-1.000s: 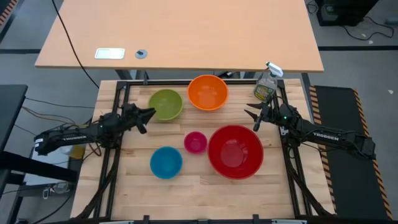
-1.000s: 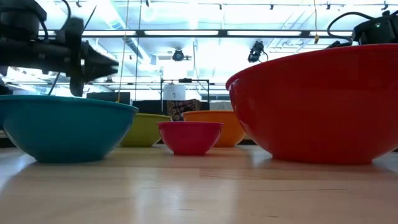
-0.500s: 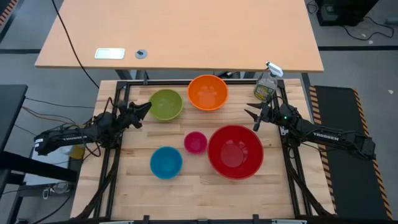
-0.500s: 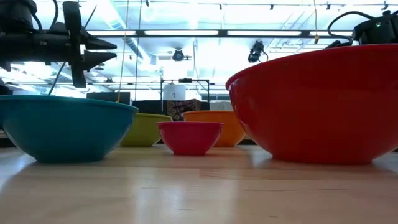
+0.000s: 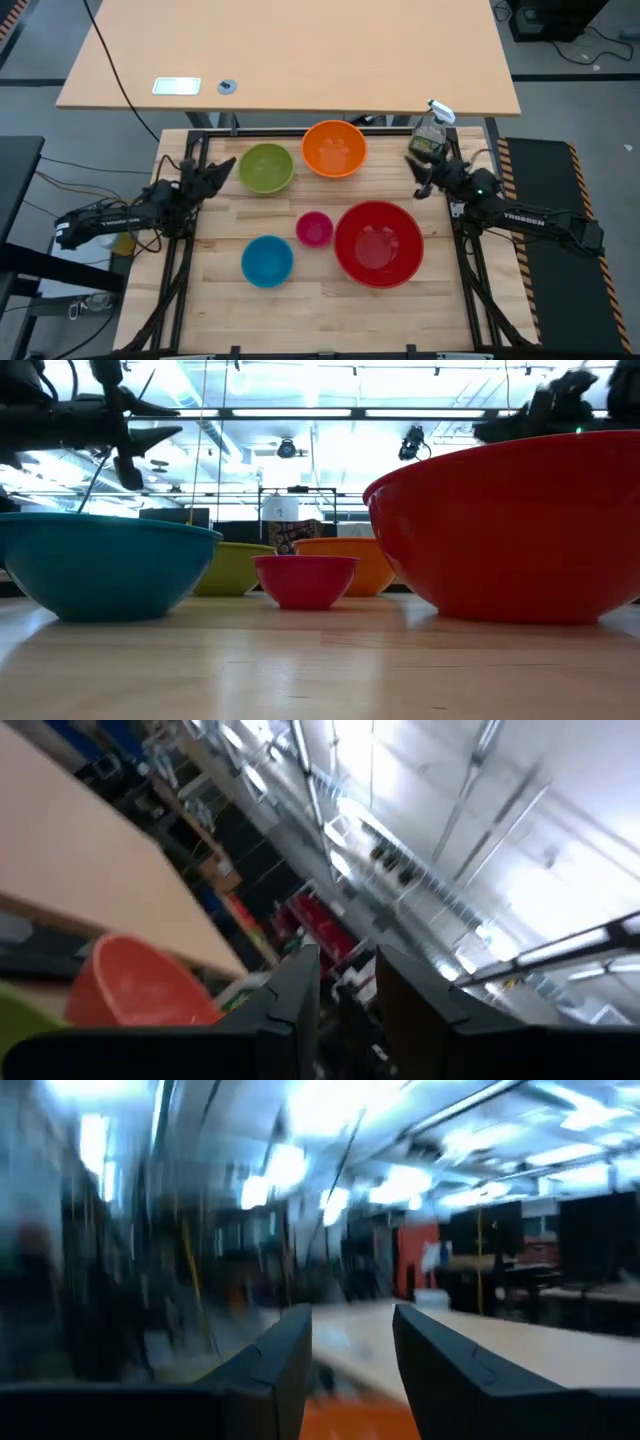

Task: Nest bowls inside each other
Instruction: Stack the orange bowl on top of the red bowl

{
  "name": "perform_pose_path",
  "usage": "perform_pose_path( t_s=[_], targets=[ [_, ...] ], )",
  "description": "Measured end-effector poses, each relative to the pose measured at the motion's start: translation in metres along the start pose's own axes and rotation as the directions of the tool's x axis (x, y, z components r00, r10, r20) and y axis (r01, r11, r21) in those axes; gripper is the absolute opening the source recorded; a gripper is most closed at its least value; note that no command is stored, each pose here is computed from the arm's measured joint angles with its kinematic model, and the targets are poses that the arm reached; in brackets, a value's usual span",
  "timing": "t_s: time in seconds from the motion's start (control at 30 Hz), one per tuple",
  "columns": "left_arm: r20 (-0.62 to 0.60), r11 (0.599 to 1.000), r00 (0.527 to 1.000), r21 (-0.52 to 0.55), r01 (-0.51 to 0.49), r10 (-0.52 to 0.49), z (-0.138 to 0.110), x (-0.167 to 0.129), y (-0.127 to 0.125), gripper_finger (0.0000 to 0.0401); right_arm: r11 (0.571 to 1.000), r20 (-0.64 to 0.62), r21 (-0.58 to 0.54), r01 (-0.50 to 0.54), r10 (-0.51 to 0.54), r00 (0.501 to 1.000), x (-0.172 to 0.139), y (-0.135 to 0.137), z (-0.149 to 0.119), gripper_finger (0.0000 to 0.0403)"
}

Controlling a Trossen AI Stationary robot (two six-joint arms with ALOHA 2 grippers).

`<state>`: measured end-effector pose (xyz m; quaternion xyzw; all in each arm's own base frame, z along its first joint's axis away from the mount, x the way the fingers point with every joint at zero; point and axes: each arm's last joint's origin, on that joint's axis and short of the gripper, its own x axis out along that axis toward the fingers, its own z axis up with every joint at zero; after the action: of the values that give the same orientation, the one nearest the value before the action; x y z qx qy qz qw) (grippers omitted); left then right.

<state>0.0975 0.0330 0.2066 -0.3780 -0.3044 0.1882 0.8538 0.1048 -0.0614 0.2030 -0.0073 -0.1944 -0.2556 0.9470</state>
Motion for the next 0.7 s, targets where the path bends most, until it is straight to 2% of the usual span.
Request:
perform_pose_path(
  t_s=[0.07, 0.1, 0.17, 0.23, 0.27, 0.37, 0.47, 0.6, 0.7],
  targets=[
    [0.058, 1.0, 0.998, -0.014, -0.012, 0.013, 0.003, 0.0, -0.001, 0.0103, 0.982, 0.081, 0.176, 0.063, -0.078, 0.994, 0.0, -0.002, 0.007, 0.0151],
    [0.088, 1.0, 0.996, -0.024, -0.016, 0.018, 0.005, 0.0, -0.002, 0.0103, 0.959, 0.088, 0.262, 0.105, -0.133, 0.987, 0.001, -0.003, 0.009, 0.0151],
    [0.139, 0.999, 0.99, -0.045, 0.0, 0.007, 0.009, 0.0, -0.005, 0.0103, 0.882, 0.051, 0.432, 0.189, -0.234, 0.971, 0.003, -0.006, 0.007, 0.0151],
    [0.174, 0.998, 0.985, -0.06, 0.003, 0.007, 0.011, 0.0, -0.006, 0.0103, 0.819, -0.004, 0.53, 0.221, -0.258, 0.966, 0.009, -0.007, 0.005, 0.0151],
    [0.186, 0.997, 0.982, -0.073, -0.005, 0.018, 0.012, 0.0, -0.006, 0.0103, 0.804, -0.03, 0.557, 0.208, -0.23, 0.973, 0.013, -0.006, 0.005, 0.0151],
    [0.181, 0.996, 0.983, -0.082, -0.029, 0.043, 0.013, 0.004, -0.009, 0.0103, 0.81, -0.071, 0.571, 0.136, -0.116, 0.991, 0.028, -0.002, 0.011, 0.0151],
    [0.158, 0.997, 0.985, -0.06, -0.057, 0.066, 0.017, 0.011, -0.017, 0.0103, 0.851, -0.07, 0.517, 0.091, -0.065, 0.995, 0.048, 0.001, 0.022, 0.0151],
    [0.062, 0.972, 0.974, 0.076, -0.222, 0.218, 0.014, 0.027, -0.022, 0.0104, 0.906, -0.074, 0.418, 0.073, -0.046, 0.996, 0.076, 0.003, 0.035, 0.0151],
    [-0.017, 0.932, 0.942, 0.155, -0.328, 0.334, 0.013, 0.037, -0.026, 0.0114, 0.882, -0.114, 0.464, 0.077, -0.027, 0.993, 0.098, 0.003, 0.041, 0.0151]
  ],
)
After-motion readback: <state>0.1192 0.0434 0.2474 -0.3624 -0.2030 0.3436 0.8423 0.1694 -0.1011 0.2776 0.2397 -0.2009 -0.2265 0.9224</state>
